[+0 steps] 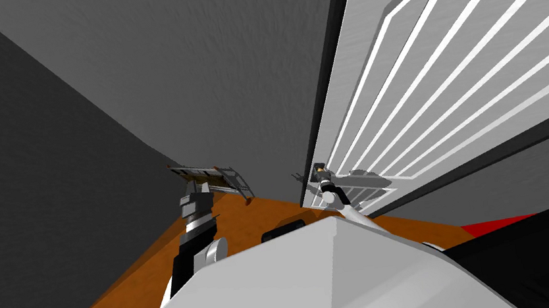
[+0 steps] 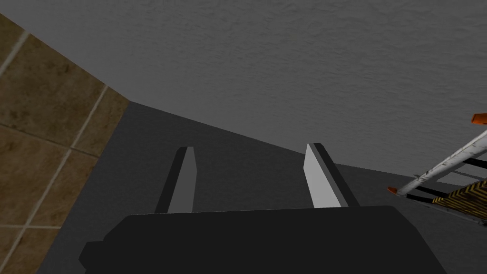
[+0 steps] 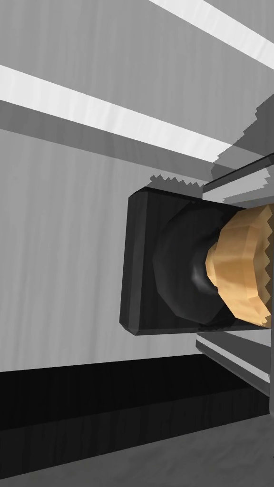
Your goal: Pull the door open
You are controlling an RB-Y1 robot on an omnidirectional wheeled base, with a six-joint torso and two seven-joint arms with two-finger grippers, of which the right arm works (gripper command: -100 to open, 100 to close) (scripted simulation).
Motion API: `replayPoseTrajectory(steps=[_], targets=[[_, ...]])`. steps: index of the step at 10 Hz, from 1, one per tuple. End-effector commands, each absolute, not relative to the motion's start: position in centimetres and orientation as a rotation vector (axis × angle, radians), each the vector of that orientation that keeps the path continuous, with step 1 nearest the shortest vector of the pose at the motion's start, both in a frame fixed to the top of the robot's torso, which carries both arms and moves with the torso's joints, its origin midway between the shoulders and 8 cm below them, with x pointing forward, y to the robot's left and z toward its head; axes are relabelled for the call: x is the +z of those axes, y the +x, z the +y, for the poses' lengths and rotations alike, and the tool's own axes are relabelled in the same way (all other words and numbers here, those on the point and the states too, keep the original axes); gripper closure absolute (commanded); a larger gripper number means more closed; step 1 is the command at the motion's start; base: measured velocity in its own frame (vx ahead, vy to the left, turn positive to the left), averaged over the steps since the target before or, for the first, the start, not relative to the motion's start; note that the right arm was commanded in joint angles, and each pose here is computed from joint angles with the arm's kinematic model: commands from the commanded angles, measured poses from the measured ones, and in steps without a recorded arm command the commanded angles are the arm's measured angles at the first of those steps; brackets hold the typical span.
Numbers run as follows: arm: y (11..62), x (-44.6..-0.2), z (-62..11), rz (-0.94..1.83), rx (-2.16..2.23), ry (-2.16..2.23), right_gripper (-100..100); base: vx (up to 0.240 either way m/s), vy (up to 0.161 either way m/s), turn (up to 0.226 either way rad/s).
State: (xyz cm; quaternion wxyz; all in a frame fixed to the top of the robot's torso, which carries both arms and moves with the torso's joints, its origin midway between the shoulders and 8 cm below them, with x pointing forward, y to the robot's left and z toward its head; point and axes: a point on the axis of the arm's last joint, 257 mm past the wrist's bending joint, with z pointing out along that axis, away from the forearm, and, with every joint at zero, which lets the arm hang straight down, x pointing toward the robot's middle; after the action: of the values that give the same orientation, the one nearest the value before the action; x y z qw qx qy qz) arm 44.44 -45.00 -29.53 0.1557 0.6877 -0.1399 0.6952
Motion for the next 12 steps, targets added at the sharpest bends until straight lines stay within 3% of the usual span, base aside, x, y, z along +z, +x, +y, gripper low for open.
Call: replayPoseTrajectory(steps=[1, 6, 12], targets=[[44.53, -29.62, -44.64, -0.397, 1.993, 1.976, 100, -0.028, -0.002, 0.009], [44.45, -29.71, -44.62, -0.385, 1.998, 1.988, 100, -0.031, -0.002, 0.029], [44.43, -29.60, -44.13, -0.348, 2.033, 2.024, 100, -0.211, -0.024, 0.128]])
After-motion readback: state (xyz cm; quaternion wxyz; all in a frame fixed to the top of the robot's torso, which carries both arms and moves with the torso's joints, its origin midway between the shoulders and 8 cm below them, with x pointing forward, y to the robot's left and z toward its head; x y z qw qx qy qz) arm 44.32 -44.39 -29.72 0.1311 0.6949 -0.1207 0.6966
